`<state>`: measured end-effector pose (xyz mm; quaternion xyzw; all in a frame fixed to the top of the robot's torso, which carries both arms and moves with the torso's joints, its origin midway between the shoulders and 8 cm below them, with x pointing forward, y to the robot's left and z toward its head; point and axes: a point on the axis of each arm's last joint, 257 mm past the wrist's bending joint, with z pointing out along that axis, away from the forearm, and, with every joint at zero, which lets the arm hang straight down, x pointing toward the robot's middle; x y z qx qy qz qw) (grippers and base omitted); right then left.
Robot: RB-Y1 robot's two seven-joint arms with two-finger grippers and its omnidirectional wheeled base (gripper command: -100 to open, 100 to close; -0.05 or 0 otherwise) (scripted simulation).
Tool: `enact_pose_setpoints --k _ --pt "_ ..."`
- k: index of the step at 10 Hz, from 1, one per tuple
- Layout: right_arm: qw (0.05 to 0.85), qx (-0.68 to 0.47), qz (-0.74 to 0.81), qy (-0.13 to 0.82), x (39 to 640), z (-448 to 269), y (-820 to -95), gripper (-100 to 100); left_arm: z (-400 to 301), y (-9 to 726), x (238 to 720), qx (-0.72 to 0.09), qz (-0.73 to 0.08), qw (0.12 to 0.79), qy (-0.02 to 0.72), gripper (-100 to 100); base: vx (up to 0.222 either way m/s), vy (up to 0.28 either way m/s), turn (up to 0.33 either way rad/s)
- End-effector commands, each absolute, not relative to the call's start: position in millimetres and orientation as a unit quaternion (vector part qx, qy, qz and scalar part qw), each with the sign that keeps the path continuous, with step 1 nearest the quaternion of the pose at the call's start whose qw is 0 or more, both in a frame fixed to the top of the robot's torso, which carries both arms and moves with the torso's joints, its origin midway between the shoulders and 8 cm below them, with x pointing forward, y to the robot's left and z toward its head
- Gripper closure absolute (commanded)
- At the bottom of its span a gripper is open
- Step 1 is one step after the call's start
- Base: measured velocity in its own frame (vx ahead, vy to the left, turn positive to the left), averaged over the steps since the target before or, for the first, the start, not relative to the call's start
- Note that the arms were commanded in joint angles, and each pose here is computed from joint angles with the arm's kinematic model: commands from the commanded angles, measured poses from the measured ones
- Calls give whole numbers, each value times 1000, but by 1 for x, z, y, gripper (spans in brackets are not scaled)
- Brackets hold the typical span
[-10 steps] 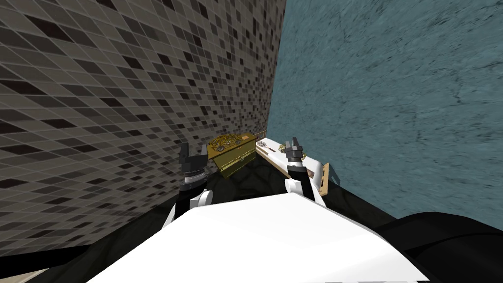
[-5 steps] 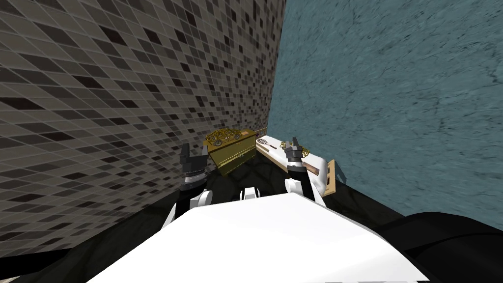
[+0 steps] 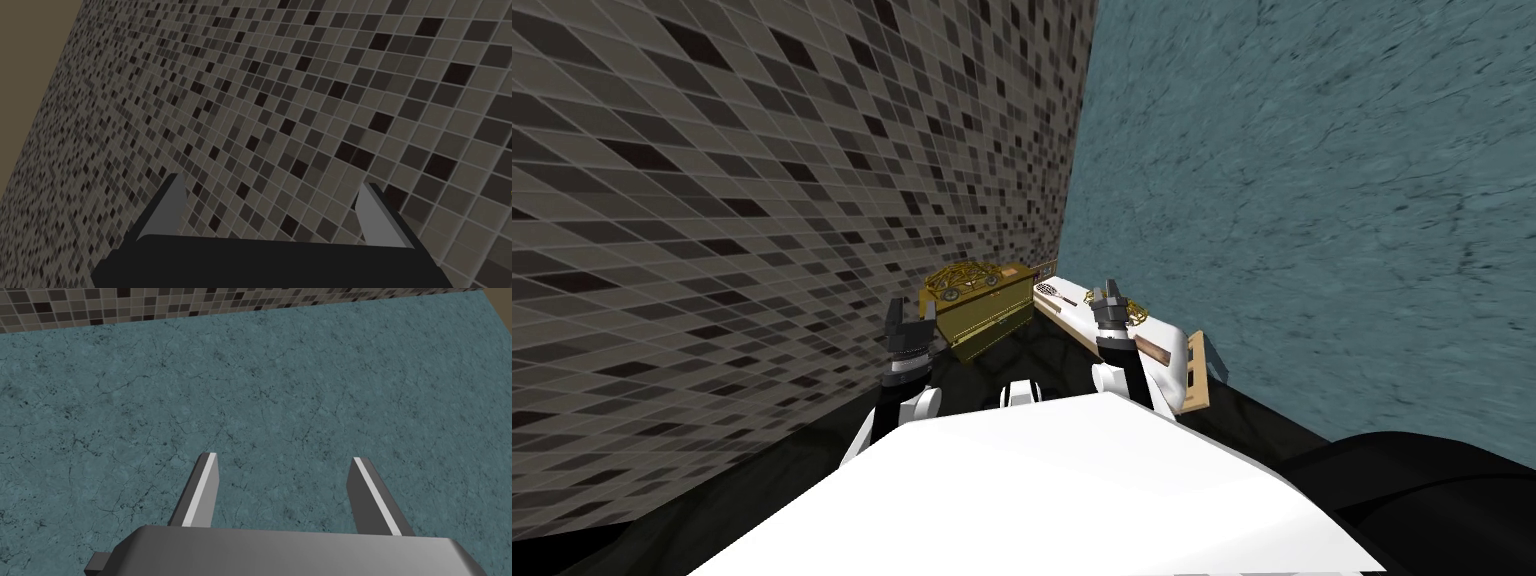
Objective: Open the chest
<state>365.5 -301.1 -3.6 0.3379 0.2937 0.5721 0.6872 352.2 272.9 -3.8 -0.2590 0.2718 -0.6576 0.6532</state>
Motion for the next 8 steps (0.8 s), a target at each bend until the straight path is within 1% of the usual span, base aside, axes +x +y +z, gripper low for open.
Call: enact_pose_setpoints --k 1,8 --pt "687 338 572 294 366 -4 -301 0 -22 282 358 -268 -655 651 274 -100 94 -13 8" --pt "687 338 572 294 366 -4 -301 0 -56 313 369 -287 -649 653 265 -100 90 -20 12"
